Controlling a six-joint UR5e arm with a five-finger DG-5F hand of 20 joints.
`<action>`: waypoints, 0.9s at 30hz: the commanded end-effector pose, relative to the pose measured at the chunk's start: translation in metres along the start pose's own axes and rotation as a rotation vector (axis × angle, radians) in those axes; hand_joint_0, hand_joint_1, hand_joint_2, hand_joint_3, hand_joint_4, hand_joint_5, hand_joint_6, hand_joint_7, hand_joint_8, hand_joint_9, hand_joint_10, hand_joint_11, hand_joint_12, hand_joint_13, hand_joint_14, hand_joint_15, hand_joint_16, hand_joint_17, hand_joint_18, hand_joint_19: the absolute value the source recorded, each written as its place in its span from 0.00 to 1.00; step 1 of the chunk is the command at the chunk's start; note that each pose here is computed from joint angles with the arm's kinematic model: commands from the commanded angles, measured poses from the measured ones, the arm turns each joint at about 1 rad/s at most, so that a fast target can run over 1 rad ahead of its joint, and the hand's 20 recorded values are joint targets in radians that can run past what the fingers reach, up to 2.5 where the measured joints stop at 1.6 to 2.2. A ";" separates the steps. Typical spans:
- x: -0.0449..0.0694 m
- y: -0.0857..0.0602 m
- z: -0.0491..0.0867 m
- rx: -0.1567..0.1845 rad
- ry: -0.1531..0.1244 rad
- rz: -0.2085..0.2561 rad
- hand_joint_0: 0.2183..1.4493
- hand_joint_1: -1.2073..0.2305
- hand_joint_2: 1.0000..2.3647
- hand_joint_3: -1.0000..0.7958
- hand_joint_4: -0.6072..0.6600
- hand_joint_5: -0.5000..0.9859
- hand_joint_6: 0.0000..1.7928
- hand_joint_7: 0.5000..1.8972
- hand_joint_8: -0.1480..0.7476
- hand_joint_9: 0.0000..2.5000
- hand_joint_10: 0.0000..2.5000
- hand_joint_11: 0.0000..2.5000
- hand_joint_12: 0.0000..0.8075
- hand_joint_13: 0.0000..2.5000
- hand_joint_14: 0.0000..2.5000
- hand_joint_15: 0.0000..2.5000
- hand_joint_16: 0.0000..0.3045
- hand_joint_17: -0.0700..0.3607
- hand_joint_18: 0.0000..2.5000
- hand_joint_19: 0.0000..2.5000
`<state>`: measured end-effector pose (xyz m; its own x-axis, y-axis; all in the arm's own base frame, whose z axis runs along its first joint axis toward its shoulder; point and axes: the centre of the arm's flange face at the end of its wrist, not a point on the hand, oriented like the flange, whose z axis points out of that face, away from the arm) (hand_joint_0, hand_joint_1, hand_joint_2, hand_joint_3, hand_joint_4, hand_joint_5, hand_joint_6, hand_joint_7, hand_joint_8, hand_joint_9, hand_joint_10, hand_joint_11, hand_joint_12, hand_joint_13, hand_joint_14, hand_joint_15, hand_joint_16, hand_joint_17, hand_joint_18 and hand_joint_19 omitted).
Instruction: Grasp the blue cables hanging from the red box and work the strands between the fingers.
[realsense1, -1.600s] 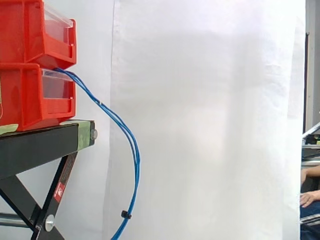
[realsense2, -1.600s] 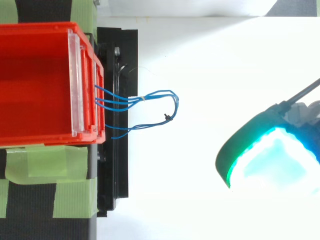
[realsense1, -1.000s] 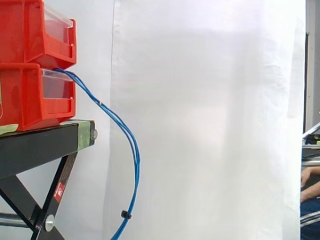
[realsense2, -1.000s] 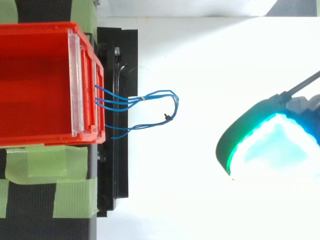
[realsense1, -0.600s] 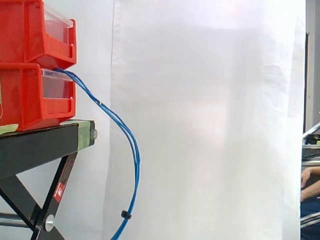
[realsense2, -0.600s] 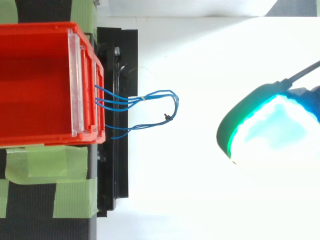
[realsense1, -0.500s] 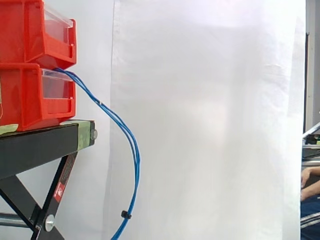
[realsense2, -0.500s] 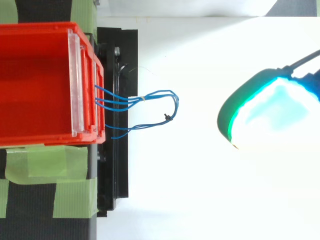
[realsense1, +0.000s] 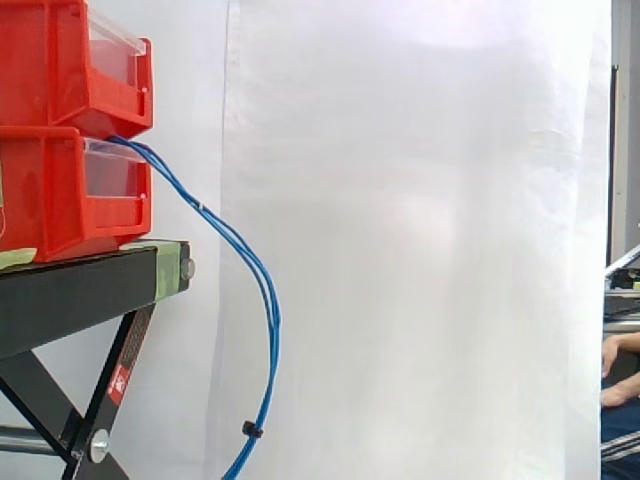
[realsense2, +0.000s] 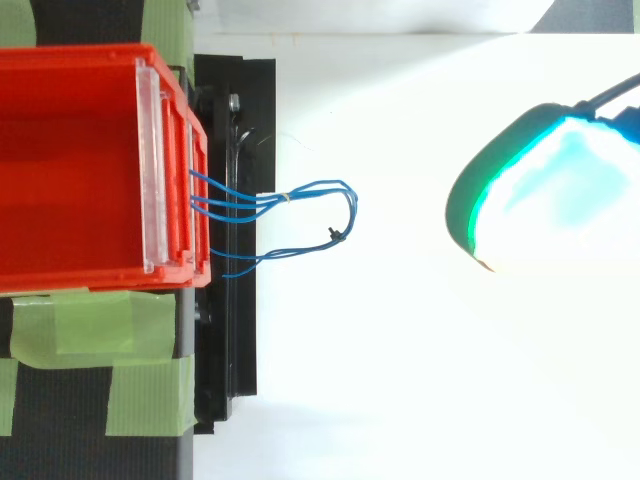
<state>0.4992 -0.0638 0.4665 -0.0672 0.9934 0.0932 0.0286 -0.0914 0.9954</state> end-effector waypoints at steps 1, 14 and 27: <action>-0.001 0.002 -0.002 -0.003 0.006 -0.003 0.39 0.57 0.00 0.00 0.64 0.04 0.00 0.17 0.58 0.03 0.00 0.06 0.50 0.00 0.00 0.06 0.26 0.58 0.00 0.04; -0.007 0.001 -0.005 0.010 0.000 -0.028 0.39 0.56 0.00 0.00 0.64 0.04 0.00 0.17 0.58 0.03 0.00 0.06 0.50 0.00 0.00 0.06 0.26 0.58 0.00 0.04; -0.019 -0.081 -0.016 -0.012 0.013 0.012 0.39 0.56 0.00 0.00 0.64 0.05 0.00 0.17 0.58 0.04 0.00 0.06 0.50 0.00 0.00 0.07 0.26 0.58 0.00 0.04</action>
<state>0.4808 -0.0754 0.3973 -0.0824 0.9923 0.0923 0.0739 -0.0862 0.9935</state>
